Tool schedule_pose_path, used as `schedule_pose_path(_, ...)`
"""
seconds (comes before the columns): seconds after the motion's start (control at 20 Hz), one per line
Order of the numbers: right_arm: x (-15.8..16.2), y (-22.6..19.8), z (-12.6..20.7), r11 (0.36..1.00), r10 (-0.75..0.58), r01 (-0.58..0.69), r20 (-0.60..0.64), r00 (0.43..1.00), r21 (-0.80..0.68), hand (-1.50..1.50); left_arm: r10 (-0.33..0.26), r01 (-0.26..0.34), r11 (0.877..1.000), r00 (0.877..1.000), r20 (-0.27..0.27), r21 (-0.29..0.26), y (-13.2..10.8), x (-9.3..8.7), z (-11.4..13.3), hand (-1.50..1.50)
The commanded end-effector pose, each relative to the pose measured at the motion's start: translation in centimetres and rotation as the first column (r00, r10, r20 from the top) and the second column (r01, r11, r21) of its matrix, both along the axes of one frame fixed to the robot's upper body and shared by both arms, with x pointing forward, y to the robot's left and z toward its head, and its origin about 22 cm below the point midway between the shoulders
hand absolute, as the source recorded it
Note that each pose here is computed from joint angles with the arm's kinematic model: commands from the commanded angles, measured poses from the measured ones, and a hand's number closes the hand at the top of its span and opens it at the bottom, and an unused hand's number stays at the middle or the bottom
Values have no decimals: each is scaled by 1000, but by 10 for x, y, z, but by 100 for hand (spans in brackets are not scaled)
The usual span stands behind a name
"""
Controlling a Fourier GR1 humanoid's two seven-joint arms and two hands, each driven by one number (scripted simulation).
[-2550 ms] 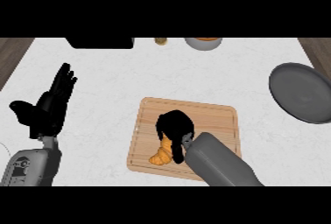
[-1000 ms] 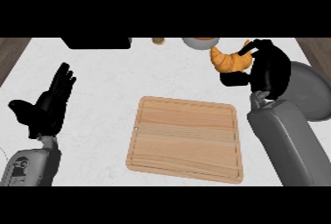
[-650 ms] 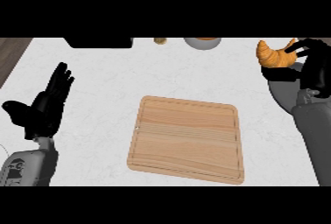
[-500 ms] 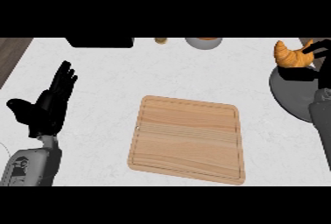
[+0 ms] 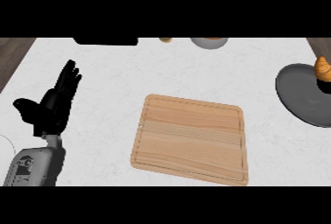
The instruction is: Pick the croissant from the cutting board and place it in the pan
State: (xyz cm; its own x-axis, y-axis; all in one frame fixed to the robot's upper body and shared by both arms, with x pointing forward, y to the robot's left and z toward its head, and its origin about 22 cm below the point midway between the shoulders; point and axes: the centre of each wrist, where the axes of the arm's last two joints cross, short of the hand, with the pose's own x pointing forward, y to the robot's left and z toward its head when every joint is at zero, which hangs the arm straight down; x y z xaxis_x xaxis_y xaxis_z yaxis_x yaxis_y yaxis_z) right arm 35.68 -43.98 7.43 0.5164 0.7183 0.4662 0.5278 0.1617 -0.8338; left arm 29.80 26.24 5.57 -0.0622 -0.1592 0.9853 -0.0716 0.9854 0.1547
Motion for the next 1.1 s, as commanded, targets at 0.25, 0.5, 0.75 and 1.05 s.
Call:
schedule_pose_path(0.25,-13,-28,-24,986,-6,-6,75,997,168,150,-23,23,1000,1000,4,-3,-8,-1,-5,0)
schedule_pose_path(0.5,-16,-28,-38,904,94,-63,-53,994,423,-150,-38,39,999,999,26,-26,-4,11,6,0)
schedule_pose_path(0.75,-29,-40,-43,896,144,-124,-15,989,426,-150,-36,36,999,999,22,-9,-6,10,3,0)
schedule_pose_path(1.05,-34,-36,-54,898,92,-196,268,959,393,-150,0,0,1000,1000,8,3,0,0,-7,0)
